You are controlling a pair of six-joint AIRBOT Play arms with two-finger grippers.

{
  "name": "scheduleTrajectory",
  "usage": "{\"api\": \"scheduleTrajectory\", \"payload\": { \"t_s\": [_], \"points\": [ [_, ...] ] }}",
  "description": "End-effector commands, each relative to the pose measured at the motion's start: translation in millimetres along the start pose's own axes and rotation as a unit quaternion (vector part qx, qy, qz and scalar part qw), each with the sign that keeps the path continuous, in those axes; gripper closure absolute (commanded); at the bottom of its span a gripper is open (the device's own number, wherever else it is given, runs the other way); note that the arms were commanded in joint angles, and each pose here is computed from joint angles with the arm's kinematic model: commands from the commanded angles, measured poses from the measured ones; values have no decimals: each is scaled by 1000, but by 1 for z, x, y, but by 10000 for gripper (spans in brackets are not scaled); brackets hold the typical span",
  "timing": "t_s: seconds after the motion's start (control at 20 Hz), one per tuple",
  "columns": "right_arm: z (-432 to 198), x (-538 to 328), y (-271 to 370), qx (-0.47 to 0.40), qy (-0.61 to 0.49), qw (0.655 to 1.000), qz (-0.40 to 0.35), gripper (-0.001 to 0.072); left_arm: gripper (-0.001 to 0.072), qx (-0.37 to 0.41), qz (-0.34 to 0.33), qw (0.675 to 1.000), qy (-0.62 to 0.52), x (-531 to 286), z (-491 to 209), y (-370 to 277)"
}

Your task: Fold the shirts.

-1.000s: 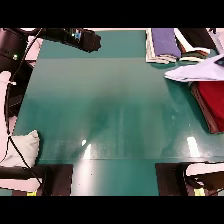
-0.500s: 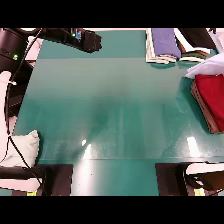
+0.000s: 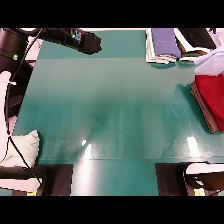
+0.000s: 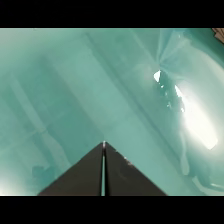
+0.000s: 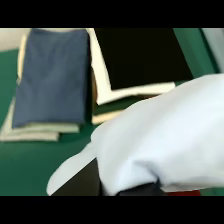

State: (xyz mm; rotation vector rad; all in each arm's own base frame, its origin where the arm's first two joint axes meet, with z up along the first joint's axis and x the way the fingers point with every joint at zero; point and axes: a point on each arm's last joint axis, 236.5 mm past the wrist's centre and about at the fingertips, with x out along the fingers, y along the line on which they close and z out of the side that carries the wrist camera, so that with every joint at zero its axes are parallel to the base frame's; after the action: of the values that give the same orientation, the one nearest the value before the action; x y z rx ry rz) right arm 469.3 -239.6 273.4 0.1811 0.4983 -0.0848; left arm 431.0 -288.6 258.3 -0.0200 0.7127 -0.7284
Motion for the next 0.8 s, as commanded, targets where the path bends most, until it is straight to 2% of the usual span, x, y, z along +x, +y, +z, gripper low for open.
{"api": "scheduleTrajectory", "payload": {
  "t_s": [0.0, 0.15, 0.4, 0.45, 0.5, 0.55, 0.6, 0.7, 0.75],
  "points": [
    [-28, -22, -18, -28, 60, 997, -49, 696, 684, 5, -1, 1000, 17, 0, -8, -1],
    [-76, -43, -39, -7, 115, 990, -84, 696, 684, 9, -2, 1000, 27, 0, -13, -1],
    [-190, -81, -55, 79, 205, 969, -115, 689, 684, 18, -2, 999, 30, 0, -14, -1],
    [-210, -89, -56, 94, 217, 964, -120, 622, 684, 18, -2, 999, 30, 0, -14, -1],
    [-229, -97, -57, 107, 231, 958, -129, 478, 684, 18, -3, 999, 31, 0, -15, -1],
    [-246, -105, -58, 122, 240, 953, -136, 362, 684, 18, -2, 999, 30, 0, -14, -1],
    [-260, -114, -61, 138, 247, 948, -149, 302, 684, 18, -2, 999, 30, 0, -14, -1],
    [-269, -131, -66, 165, 239, 942, -170, 123, 684, 18, -2, 999, 29, 0, -14, -1],
    [-264, -139, -69, 176, 225, 941, -182, 102, 684, 19, -2, 999, 29, 0, -14, -1]
  ]
}}
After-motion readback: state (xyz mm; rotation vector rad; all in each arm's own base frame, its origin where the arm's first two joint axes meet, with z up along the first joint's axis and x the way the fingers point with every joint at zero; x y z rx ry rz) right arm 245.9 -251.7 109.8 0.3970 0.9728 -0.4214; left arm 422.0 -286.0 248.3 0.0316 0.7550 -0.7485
